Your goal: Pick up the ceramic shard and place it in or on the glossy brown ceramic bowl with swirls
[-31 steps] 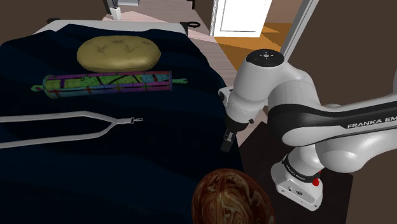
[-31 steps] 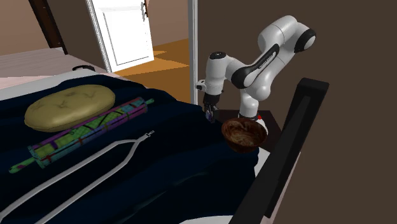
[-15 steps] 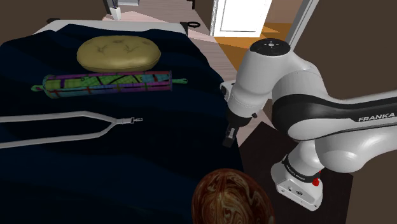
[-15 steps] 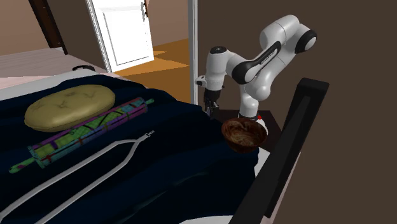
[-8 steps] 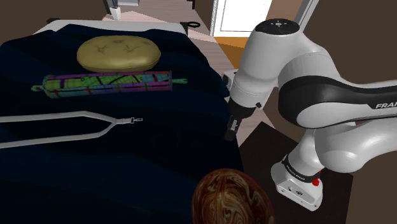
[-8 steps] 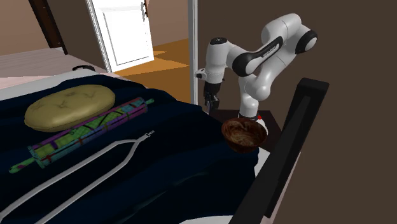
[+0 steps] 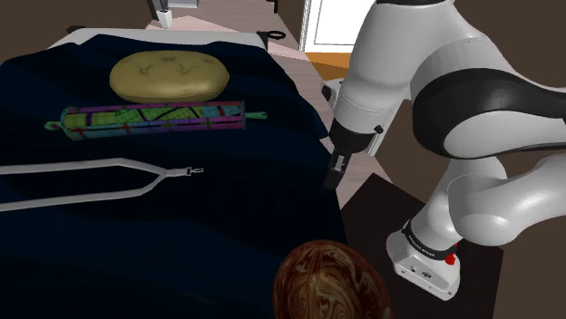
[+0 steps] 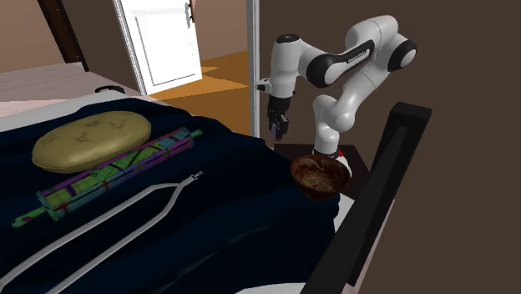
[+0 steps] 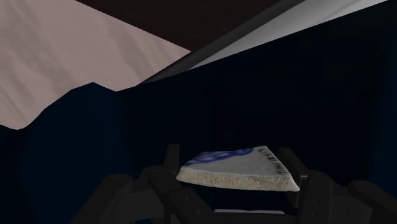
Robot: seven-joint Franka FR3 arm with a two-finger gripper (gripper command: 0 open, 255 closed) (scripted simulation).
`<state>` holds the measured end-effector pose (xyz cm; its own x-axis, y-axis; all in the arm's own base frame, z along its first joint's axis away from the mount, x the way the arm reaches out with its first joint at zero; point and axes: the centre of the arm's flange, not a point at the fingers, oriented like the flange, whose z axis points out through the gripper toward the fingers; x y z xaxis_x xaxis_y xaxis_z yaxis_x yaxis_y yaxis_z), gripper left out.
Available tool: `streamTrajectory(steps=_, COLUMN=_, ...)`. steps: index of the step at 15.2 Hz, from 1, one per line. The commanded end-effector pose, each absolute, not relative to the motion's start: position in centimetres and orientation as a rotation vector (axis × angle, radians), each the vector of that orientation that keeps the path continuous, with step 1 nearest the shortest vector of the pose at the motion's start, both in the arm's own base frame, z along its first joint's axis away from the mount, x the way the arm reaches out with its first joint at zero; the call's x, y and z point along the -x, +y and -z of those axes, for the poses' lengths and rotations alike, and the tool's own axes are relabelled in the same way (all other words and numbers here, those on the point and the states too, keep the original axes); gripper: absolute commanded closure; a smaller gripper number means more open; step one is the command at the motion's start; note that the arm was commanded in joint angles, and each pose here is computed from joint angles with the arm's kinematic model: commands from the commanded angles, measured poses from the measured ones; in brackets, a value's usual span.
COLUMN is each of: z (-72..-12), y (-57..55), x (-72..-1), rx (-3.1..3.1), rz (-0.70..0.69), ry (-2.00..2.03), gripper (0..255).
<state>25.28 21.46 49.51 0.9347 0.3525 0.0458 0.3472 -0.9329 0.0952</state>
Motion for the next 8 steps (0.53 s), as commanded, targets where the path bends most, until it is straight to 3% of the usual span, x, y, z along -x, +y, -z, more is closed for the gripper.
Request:
streamTrajectory(steps=1, z=-50.6, y=21.4, x=-25.2, rx=-3.005, rz=-0.094, ry=0.545, gripper=255)
streamTrajectory(steps=8, z=-54.3, y=21.4, x=-25.2, rx=-3.005, rz=-0.094, ry=0.545, gripper=255)
